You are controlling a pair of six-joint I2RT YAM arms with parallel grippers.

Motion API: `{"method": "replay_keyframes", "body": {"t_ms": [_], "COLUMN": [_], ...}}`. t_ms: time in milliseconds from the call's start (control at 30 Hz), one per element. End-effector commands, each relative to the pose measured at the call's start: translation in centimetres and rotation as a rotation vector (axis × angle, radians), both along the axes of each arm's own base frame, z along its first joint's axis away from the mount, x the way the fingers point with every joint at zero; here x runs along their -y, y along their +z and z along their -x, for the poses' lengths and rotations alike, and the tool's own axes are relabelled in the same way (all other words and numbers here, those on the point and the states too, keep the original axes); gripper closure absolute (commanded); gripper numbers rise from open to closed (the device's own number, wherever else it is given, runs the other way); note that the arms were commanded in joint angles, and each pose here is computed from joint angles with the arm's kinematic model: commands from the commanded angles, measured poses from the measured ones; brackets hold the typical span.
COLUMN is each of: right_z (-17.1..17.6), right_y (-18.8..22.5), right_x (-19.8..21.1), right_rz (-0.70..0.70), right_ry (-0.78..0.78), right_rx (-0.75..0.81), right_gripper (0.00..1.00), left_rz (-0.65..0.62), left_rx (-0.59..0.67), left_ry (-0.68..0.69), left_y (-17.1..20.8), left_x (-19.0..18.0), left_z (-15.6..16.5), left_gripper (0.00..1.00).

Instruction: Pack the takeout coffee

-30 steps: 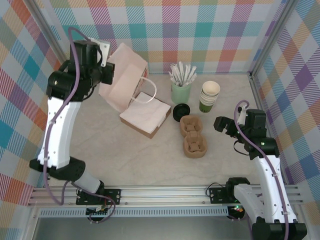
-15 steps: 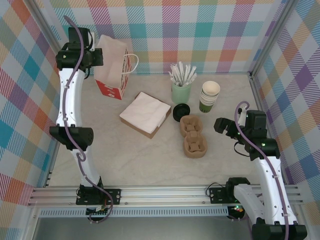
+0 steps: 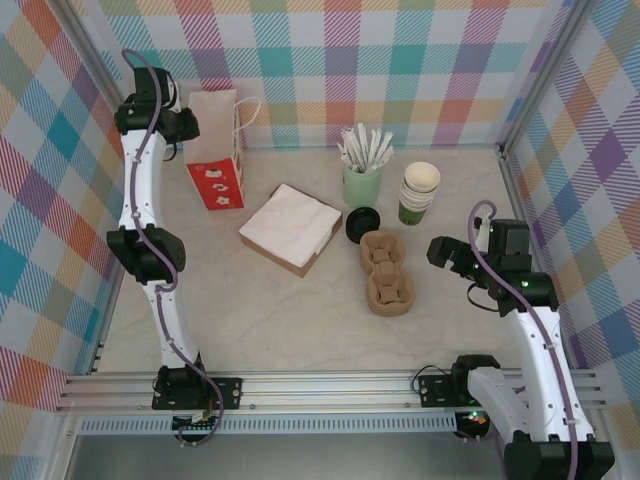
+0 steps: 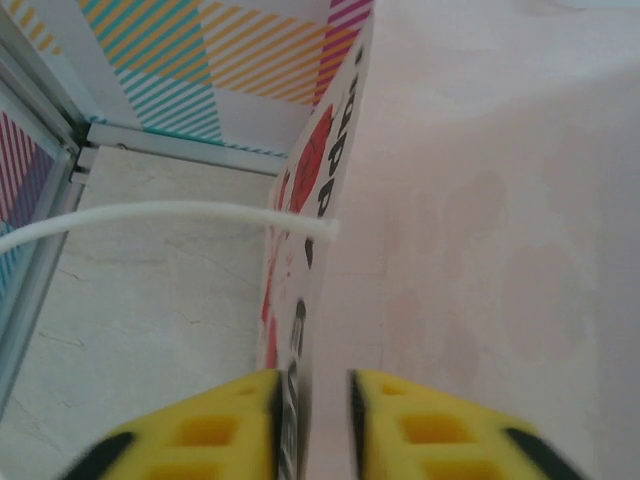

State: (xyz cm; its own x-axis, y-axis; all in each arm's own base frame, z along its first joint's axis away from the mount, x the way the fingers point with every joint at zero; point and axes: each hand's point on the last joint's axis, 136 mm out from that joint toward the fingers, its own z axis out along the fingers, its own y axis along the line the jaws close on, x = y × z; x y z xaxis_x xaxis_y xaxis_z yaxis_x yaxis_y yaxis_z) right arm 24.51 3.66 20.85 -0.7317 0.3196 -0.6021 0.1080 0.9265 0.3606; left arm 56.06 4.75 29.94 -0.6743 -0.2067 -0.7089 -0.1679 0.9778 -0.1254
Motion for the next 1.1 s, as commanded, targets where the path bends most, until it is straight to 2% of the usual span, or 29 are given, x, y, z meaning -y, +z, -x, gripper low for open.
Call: {"method": "replay_keyframes", "body": {"t_ms": [0,267,367,567,667,767,900,1067], "right_z": [0.3,0.6,0.7,0.1,-1.0,-3.0,-6.6,-11.3], "right_y": [1.1,1.7,2.2,3.2,3.6,3.8,4.5,5.4], "right_x": [0.3,0.3,0.3,-0.3,-0.5,-0.5,-0.5,-0.9], "right_rz": [0.001,-0.003,-0.004,-0.032,-0.028,-0.017,-0.032,-0.098], "right_ry": [-0.023,-0.028,-0.026,-0.001,0.015,0.025,0.022,-0.003], "right_rx": [-0.003,-0.01,-0.008,-0.036,-0.058,-0.082,-0.086,-0.068], "right_gripper": [0.0,0.0,0.0,0.0,0.0,0.01,0.09,0.22], "left_rz": [0.005,0.003,0.05,0.255,0.346,0.424,0.474,0.527], "left_rx": [0.079,0.14,0.149,0.182,0.207,0.169,0.088,-0.008], "left_ry": [0.024,0.044,0.023,-0.065,-0.113,-0.192,-0.282,-0.343], "left_y": [3.2,8.2,9.8,11.0,10.2,8.0,4.2,-0.1], "left_x": [-1.3,-1.8,-0.7,3.7,6.4,10.2,14.9,18.5], "left_z": [0.4,4.2,6.2,11.2,14.1,17.1,21.2,25.3], "left_gripper": [0.58,0.27,0.22,0.18,0.18,0.18,0.17,0.17]}}
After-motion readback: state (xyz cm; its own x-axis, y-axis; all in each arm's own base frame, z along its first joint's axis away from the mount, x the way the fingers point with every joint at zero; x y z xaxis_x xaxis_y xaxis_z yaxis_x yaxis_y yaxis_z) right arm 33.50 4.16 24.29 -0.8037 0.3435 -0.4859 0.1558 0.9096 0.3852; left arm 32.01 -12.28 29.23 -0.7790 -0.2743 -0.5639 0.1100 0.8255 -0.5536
